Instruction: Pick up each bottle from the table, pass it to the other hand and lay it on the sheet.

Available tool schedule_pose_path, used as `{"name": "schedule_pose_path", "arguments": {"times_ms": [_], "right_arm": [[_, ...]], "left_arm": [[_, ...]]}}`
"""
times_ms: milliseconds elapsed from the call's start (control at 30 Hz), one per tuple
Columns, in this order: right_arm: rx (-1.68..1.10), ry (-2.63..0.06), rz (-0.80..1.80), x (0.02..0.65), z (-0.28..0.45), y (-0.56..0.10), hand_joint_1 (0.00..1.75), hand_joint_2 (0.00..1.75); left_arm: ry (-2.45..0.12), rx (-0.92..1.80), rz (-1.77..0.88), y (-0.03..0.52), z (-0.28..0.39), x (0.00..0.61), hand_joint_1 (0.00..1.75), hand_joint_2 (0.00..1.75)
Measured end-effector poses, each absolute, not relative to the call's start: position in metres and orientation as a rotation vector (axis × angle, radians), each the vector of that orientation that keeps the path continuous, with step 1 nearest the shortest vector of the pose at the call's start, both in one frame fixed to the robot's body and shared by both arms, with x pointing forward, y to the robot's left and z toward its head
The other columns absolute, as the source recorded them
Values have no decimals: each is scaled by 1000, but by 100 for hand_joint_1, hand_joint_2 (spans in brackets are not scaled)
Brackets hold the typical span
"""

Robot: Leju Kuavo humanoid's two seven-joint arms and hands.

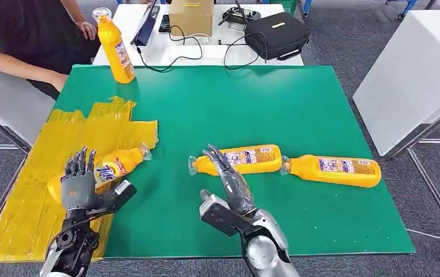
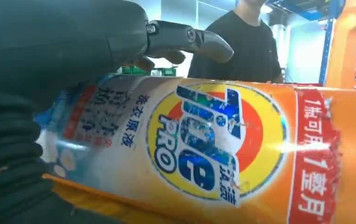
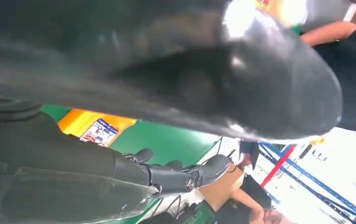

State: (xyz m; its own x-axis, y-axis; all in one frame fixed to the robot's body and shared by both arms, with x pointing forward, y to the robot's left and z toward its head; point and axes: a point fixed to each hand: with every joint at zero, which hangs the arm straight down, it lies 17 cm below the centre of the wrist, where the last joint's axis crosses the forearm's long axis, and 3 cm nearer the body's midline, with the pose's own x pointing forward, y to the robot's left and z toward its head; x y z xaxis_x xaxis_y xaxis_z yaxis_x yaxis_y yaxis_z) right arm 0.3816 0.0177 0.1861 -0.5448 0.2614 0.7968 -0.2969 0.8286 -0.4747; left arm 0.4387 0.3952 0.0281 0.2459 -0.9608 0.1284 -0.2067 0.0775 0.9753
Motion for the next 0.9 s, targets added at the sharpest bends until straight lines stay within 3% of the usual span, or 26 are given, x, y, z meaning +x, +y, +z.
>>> {"name": "schedule_pose_path", "arguments": {"times_ms": [200, 467, 600, 667, 767, 900], "right_arm": [[0, -2021, 725, 380, 184, 9, 0, 0], [-26, -2026, 699, 386, 192, -3, 0, 0], [-21, -2035, 678, 388, 197, -7, 0, 0], [-12, -2061, 663, 388, 202, -8, 0, 0], [-12, -2112, 614, 393, 218, -12, 0, 0], [-37, -2159, 542, 401, 235, -22, 0, 0]], "left_arm": [[-1314, 1343, -782, 376, 41, 427, 0, 0], [-1926, 1072, -267, 337, 159, 433, 0, 0], [-2089, 786, 10, 331, 200, 437, 0, 0], [-2163, 485, 124, 314, 215, 446, 0, 0], [-2211, 28, 78, 262, 227, 460, 0, 0], [-2197, -209, 9, 219, 229, 467, 0, 0]]}}
